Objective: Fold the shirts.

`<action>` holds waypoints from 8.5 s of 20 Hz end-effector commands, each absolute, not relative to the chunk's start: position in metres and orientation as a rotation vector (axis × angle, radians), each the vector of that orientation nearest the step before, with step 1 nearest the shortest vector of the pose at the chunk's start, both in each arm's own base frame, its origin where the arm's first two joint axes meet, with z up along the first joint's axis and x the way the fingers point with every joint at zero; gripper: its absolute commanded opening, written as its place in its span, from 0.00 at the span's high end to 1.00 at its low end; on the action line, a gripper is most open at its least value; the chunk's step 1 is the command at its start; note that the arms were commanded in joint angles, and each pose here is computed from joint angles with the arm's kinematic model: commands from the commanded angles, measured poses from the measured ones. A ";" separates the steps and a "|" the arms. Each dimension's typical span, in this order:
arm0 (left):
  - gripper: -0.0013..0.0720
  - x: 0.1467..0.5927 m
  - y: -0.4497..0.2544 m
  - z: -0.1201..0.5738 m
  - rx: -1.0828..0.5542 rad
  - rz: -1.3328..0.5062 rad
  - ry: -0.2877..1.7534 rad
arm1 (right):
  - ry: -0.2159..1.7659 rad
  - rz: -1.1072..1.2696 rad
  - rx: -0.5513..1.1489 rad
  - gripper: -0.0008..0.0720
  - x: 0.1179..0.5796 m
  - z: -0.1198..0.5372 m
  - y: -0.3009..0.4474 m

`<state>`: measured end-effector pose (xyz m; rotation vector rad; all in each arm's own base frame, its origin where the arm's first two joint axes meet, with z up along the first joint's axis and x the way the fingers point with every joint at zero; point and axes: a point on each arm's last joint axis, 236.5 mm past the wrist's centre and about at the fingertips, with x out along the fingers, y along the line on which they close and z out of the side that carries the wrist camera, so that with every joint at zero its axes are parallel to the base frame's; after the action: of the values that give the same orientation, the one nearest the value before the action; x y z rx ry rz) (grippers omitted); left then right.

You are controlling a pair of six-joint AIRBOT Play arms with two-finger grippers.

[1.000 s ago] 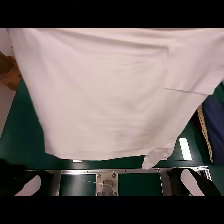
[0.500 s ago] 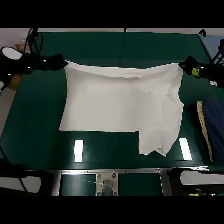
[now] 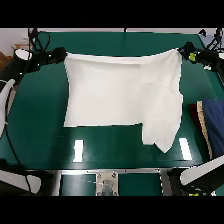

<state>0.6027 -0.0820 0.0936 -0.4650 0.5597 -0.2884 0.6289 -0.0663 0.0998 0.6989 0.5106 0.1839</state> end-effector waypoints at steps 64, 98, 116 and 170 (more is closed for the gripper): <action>0.04 0.324 -0.173 -0.110 -0.969 0.115 1.079 | 1.008 -0.321 0.891 0.90 0.289 -0.046 -0.125; 0.95 0.325 -0.170 -0.092 -0.792 -0.003 1.042 | 1.253 0.016 1.129 0.96 0.273 -0.091 -0.034; 0.95 0.353 -0.138 0.029 -0.388 -0.053 0.969 | 1.022 -0.092 0.917 0.96 0.323 0.039 -0.061; 0.95 0.506 -0.423 -0.046 -0.579 -0.565 1.016 | 1.175 0.660 0.565 0.96 0.470 0.130 0.009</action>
<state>0.5176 -0.3472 -0.0306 -0.4507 1.0783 -0.5059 0.4898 -0.0257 0.0835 0.6296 1.1781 0.6033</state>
